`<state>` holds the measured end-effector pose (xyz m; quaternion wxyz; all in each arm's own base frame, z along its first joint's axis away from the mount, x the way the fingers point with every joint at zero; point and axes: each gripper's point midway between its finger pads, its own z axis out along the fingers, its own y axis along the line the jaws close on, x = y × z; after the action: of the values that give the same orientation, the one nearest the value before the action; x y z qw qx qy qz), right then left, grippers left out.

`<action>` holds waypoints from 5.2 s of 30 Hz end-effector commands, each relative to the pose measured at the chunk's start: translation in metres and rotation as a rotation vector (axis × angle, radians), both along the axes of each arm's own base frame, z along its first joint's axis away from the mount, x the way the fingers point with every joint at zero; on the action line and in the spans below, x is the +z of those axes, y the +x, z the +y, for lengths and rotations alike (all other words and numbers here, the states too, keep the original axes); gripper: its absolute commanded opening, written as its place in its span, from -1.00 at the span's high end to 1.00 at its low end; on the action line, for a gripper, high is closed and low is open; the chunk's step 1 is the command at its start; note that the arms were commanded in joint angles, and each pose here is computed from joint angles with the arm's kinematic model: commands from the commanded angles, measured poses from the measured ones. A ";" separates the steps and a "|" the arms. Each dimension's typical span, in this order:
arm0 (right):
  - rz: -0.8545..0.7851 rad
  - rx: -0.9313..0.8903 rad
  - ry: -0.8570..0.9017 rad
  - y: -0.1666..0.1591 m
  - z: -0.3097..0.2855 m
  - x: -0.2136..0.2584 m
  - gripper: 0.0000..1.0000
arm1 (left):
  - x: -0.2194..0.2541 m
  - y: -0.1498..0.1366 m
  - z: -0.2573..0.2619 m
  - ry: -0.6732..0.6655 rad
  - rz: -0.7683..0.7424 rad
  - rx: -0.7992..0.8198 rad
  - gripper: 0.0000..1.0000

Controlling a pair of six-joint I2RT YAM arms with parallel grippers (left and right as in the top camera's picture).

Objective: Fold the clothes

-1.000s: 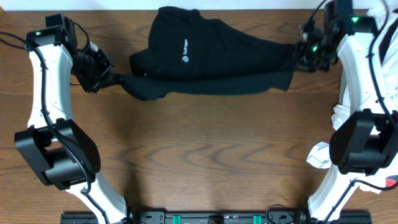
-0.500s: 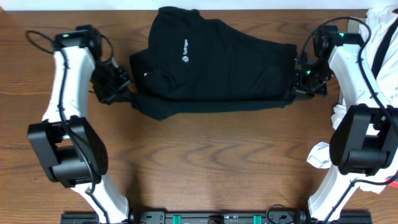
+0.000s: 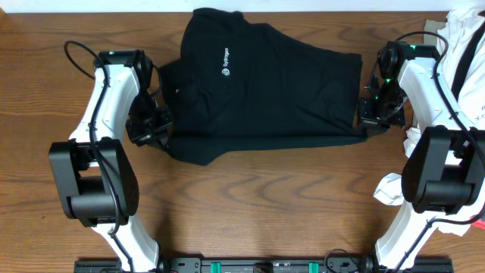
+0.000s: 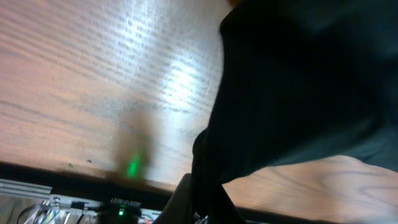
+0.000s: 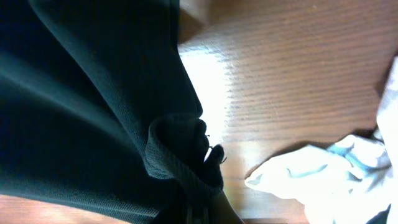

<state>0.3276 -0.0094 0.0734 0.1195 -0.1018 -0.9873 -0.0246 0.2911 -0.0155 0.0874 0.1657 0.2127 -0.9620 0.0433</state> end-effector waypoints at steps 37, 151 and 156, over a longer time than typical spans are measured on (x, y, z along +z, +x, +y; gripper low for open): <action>-0.268 0.081 0.101 0.011 0.018 0.079 -0.99 | 0.049 0.078 0.008 0.044 -0.466 -0.005 -0.11; -0.267 0.081 0.097 0.011 0.018 0.078 -0.98 | -0.096 0.137 0.018 0.057 -0.404 0.385 0.25; -0.267 0.081 0.097 0.011 0.018 0.078 -0.99 | -0.096 0.137 0.011 0.055 -0.401 0.371 0.26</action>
<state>0.3362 0.0066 0.1470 0.0016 -0.0613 -0.9950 -0.0786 0.4380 0.0008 0.0017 -0.0635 0.3775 -0.9184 0.0998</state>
